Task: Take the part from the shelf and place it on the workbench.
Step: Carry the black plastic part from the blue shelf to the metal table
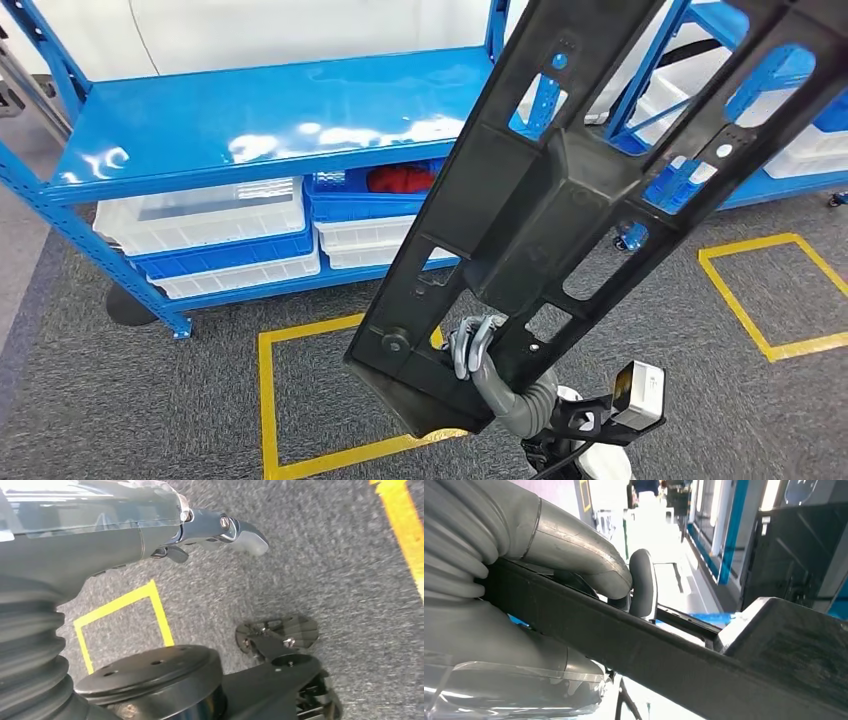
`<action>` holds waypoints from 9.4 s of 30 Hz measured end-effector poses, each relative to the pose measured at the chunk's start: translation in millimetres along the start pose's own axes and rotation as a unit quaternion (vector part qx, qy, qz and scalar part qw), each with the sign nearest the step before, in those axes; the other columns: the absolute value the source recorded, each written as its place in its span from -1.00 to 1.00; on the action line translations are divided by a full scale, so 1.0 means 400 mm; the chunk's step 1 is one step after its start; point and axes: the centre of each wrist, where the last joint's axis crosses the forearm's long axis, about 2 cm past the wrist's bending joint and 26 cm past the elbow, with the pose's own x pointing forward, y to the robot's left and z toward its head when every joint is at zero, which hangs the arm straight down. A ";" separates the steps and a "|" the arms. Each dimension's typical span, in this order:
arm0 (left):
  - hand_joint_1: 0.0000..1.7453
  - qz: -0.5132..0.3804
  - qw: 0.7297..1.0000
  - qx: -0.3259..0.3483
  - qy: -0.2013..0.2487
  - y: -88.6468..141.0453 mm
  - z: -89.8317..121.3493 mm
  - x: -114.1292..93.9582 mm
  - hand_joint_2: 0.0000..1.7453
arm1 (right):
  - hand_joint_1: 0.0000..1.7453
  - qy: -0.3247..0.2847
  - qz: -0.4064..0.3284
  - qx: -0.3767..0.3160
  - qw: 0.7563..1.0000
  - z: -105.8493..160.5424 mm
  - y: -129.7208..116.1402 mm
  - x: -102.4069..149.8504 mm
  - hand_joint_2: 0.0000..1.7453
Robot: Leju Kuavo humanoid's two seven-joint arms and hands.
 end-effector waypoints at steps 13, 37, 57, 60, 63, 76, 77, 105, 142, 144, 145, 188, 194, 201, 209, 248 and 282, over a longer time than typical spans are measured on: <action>-1.00 0.023 0.999 0.026 -0.010 0.036 -0.007 -0.021 1.00 | 1.00 -0.003 -0.012 0.004 1.000 0.018 0.017 -0.009 1.00; -1.00 0.011 0.999 0.022 0.025 0.041 -0.006 -0.034 1.00 | 1.00 0.000 -0.009 -0.005 1.000 0.020 0.028 -0.022 1.00; -1.00 0.021 1.000 0.005 -0.003 0.014 -0.004 -0.003 1.00 | 1.00 0.011 0.010 -0.005 1.000 -0.002 0.010 -0.014 1.00; -1.00 0.031 1.000 0.003 -0.003 0.005 -0.001 -0.002 1.00 | 1.00 0.015 0.003 0.000 1.000 -0.002 0.011 -0.015 1.00; -1.00 0.039 0.999 0.002 0.004 -0.002 0.001 -0.004 1.00 | 1.00 0.017 -0.003 0.002 1.000 -0.002 0.007 -0.018 1.00; -1.00 0.058 0.995 0.012 0.079 -0.007 0.005 -0.020 1.00 | 1.00 0.021 -0.015 0.002 1.000 -0.007 -0.014 -0.028 1.00; -1.00 0.060 0.995 0.013 0.079 -0.006 0.005 -0.020 1.00 | 1.00 0.023 -0.015 0.002 1.000 -0.007 -0.015 -0.029 1.00; -1.00 0.055 0.998 0.016 0.023 -0.009 0.006 -0.024 1.00 | 1.00 0.007 0.001 0.006 1.000 -0.026 -0.038 -0.027 1.00; -1.00 0.041 0.997 0.036 0.050 0.024 -0.002 -0.028 1.00 | 1.00 -0.010 -0.002 -0.006 1.000 -0.009 -0.023 -0.027 1.00; -1.00 0.037 0.998 0.037 0.043 0.027 -0.003 -0.027 1.00 | 1.00 -0.012 -0.001 -0.008 1.000 -0.009 -0.024 -0.026 1.00; -1.00 0.035 0.998 0.038 0.038 0.029 -0.004 -0.026 1.00 | 1.00 -0.012 0.000 -0.010 1.000 -0.008 -0.024 -0.026 1.00; -1.00 0.015 0.999 0.042 0.028 0.053 -0.009 -0.031 1.00 | 1.00 -0.022 0.015 -0.023 0.999 0.005 -0.003 -0.007 1.00; -1.00 0.017 0.999 0.045 0.027 0.052 -0.010 -0.027 1.00 | 1.00 -0.026 0.010 -0.015 1.000 -0.001 0.000 -0.009 1.00; -1.00 0.020 0.998 0.047 0.028 0.055 -0.010 -0.030 1.00 | 1.00 -0.026 -0.001 -0.013 1.000 -0.004 0.002 -0.022 1.00; -1.00 0.012 0.998 0.048 0.041 0.058 -0.008 -0.042 1.00 | 1.00 -0.036 0.001 -0.026 0.999 0.011 0.002 -0.028 1.00; -1.00 -0.001 0.999 0.047 0.003 0.056 -0.015 0.003 1.00 | 1.00 -0.017 0.032 -0.076 0.996 0.046 -0.050 -0.030 1.00; -1.00 -0.009 0.999 0.035 0.014 0.059 -0.016 0.001 1.00 | 1.00 -0.018 0.047 -0.060 0.997 0.002 -0.056 -0.010 1.00</action>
